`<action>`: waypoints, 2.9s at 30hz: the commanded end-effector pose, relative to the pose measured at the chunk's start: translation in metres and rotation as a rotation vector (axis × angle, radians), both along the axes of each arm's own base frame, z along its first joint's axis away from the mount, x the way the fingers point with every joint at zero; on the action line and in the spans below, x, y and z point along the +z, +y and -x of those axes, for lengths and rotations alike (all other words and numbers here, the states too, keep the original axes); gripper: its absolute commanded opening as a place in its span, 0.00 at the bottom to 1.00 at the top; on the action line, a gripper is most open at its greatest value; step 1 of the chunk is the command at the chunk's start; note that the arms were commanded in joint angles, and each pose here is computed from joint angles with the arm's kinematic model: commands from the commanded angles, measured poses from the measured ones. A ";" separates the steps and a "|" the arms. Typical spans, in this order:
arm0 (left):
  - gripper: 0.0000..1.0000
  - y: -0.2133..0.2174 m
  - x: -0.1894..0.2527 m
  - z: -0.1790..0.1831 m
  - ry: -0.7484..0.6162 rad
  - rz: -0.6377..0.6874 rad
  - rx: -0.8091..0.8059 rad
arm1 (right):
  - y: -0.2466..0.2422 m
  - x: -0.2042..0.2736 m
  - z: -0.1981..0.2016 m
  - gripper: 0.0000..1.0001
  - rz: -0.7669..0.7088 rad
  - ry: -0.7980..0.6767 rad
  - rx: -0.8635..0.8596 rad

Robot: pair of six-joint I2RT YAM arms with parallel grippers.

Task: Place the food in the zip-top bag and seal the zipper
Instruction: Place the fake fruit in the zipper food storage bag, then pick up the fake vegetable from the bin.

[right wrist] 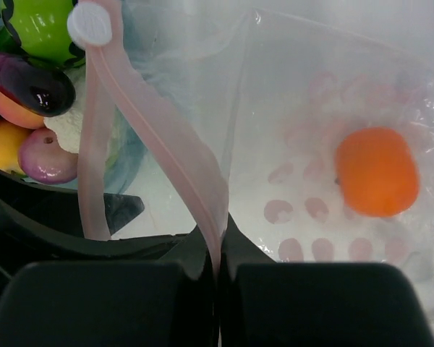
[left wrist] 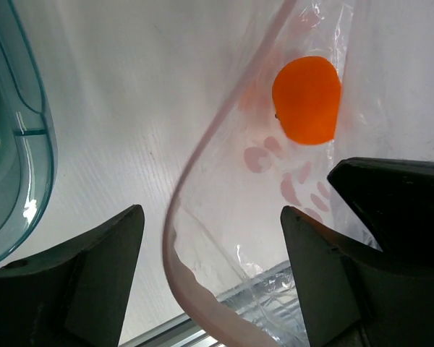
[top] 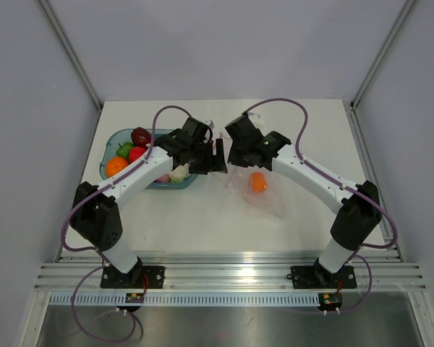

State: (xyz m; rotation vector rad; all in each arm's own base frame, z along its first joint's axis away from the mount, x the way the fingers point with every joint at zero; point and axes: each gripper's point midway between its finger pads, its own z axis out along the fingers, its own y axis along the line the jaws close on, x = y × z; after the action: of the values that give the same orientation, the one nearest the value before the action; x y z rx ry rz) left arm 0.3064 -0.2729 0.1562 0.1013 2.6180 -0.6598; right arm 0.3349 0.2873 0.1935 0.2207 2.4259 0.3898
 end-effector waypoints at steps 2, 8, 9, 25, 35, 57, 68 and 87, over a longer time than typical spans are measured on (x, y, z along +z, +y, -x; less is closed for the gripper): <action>0.71 -0.003 0.043 -0.012 -0.120 0.060 0.003 | 0.003 0.042 -0.004 0.00 -0.071 -0.094 0.007; 0.47 0.005 0.042 -0.002 -0.114 0.061 0.012 | -0.009 0.035 -0.007 0.00 0.007 -0.096 -0.012; 0.43 0.006 0.041 0.000 -0.113 0.057 0.012 | -0.014 0.030 -0.006 0.00 0.039 -0.084 -0.016; 0.00 -0.002 0.044 -0.002 -0.121 0.093 -0.018 | -0.040 0.051 -0.003 0.45 0.203 -0.133 0.037; 0.00 -0.005 0.052 -0.004 -0.137 0.113 -0.022 | -0.041 0.051 -0.001 0.00 0.251 -0.114 0.052; 0.00 -0.014 0.065 -0.044 -0.143 0.107 -0.113 | -0.067 0.103 -0.027 0.00 0.399 -0.268 -0.024; 0.33 0.024 0.017 -0.049 -0.054 0.036 -0.083 | -0.032 0.032 -0.022 0.00 0.311 -0.123 0.054; 0.62 0.164 0.091 -0.077 -0.185 -0.050 0.469 | -0.020 0.027 -0.030 0.00 0.290 -0.112 0.053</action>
State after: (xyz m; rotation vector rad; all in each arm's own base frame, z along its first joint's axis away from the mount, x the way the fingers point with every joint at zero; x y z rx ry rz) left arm 0.3746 -0.1445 0.2563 -0.1602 2.3738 -0.5311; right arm 0.3597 0.2545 0.2011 -0.0119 2.3893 -0.0154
